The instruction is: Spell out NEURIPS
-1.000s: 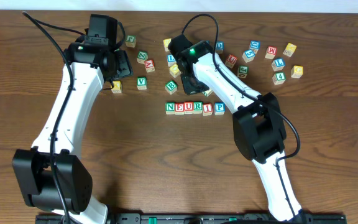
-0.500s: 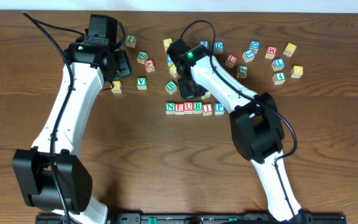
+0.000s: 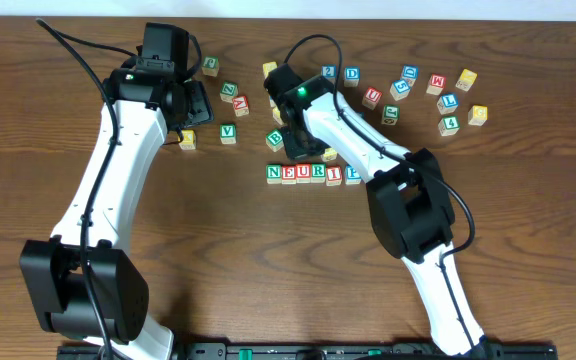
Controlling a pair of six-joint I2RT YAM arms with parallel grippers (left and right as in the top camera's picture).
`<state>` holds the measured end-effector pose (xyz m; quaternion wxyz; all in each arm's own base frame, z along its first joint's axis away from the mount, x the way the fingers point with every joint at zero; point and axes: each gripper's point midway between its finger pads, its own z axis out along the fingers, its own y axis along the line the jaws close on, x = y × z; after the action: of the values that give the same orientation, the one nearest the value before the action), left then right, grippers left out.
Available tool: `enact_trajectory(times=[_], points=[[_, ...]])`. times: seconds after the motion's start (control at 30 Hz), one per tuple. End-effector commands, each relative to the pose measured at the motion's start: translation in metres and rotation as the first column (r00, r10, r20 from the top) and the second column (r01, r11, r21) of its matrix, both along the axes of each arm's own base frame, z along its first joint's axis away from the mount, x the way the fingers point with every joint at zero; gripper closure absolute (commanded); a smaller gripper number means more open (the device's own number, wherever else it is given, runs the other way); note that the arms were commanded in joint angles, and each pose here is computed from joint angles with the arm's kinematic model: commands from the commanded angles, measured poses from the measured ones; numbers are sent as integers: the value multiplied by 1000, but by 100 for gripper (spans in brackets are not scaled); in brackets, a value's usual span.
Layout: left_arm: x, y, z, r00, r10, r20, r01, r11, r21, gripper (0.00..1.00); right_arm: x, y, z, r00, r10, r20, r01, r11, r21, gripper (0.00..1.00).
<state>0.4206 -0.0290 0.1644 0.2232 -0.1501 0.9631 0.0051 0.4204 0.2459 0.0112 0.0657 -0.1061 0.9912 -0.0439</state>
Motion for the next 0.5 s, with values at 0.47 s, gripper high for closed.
enact_trajectory(times=[0.47], points=[[3, 1, -1, 1000, -8, -3, 8, 1000, 5, 31, -2, -58, 6, 988, -120, -98, 114, 991, -68, 99]])
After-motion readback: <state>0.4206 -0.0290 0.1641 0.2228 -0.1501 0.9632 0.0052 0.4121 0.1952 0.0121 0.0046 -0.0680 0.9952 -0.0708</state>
